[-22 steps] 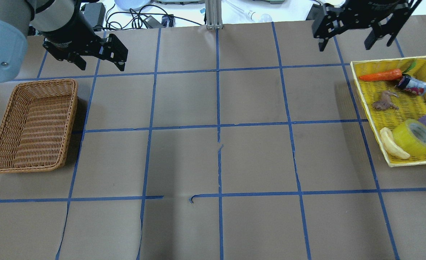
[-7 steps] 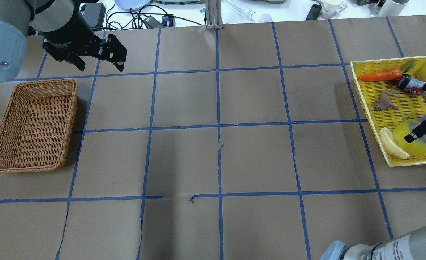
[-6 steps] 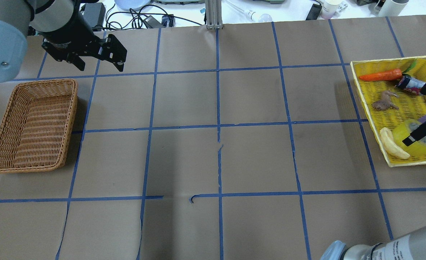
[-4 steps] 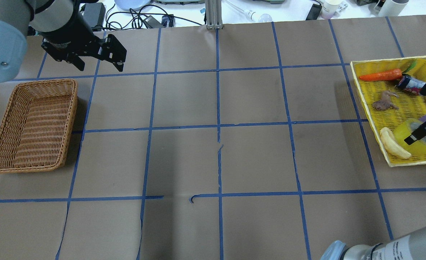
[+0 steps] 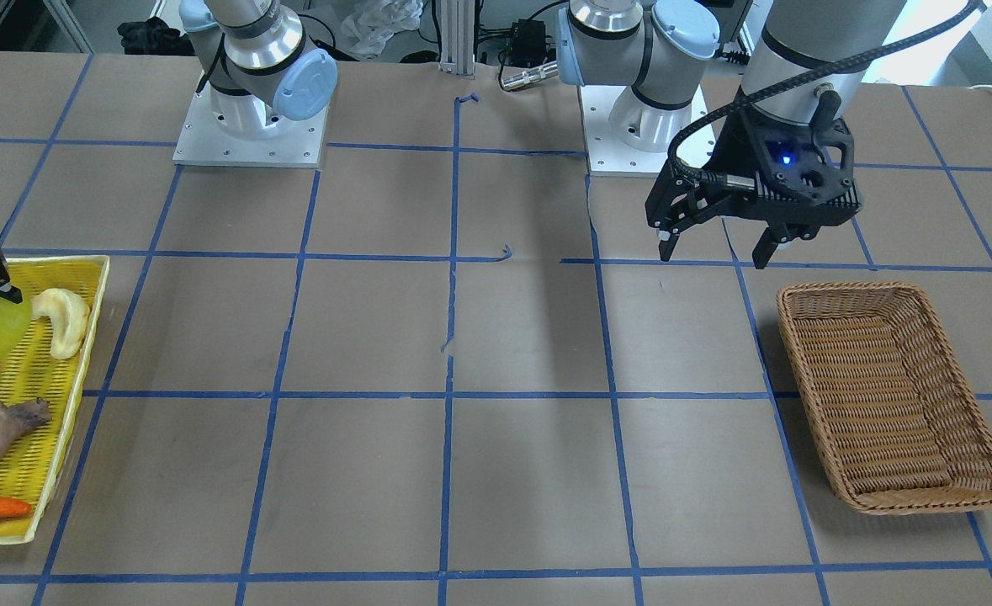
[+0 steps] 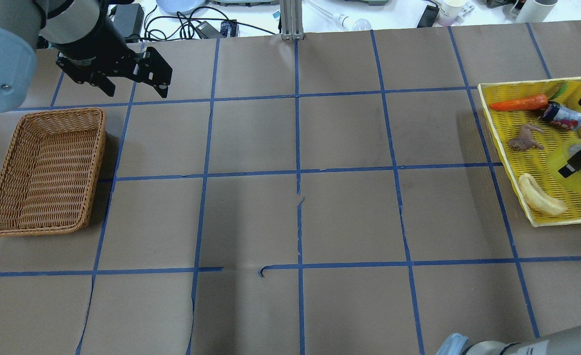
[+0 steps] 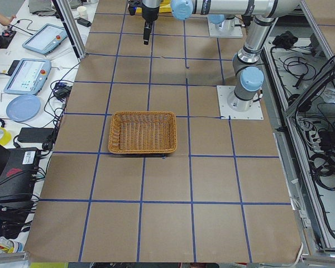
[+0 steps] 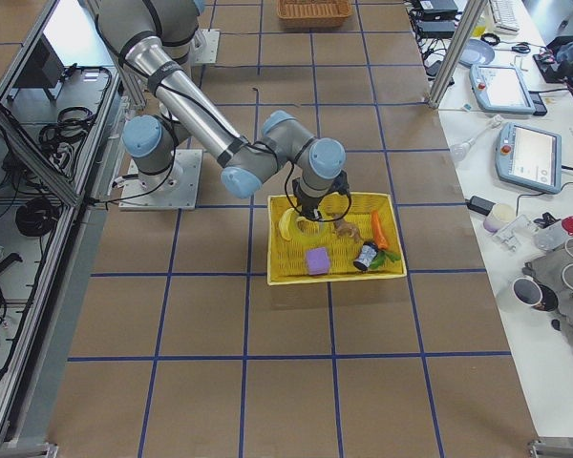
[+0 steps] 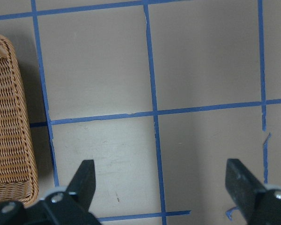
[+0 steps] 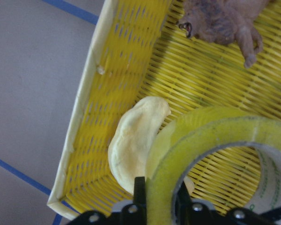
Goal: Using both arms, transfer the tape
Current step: 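Close the right gripper on the tape roll's rim and lift it, then carry the tape roll to the table center and release it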
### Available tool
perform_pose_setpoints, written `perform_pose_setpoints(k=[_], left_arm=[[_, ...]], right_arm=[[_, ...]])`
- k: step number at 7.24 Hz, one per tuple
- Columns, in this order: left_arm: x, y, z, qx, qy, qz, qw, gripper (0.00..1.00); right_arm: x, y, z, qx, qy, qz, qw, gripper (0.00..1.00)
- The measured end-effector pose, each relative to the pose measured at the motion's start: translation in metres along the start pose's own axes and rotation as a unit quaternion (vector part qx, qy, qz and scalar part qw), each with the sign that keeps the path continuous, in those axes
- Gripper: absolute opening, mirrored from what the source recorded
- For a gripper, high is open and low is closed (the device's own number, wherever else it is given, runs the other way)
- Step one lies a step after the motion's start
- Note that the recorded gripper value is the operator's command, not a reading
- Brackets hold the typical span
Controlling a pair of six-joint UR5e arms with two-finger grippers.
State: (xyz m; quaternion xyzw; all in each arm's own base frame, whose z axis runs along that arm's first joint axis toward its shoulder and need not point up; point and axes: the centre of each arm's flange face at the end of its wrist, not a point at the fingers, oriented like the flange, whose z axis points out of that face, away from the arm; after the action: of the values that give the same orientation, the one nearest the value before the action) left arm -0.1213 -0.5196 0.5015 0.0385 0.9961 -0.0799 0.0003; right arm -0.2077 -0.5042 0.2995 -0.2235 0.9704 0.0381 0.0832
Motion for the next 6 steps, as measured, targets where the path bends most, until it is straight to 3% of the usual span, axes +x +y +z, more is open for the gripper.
perform_pose_setpoints(k=[3, 6], left_arm=[[0.000, 0.000, 0.000, 0.000, 0.000, 0.000, 1.0000, 1.00], [0.000, 0.000, 0.000, 0.000, 0.000, 0.000, 1.0000, 1.00]], right_arm=[[-0.126, -0.095, -0.012, -0.015, 0.050, 0.054, 0.9972, 0.00], [-0.303, -0.174, 0.019, 0.001, 0.068, 0.181, 0.9812, 0.00]])
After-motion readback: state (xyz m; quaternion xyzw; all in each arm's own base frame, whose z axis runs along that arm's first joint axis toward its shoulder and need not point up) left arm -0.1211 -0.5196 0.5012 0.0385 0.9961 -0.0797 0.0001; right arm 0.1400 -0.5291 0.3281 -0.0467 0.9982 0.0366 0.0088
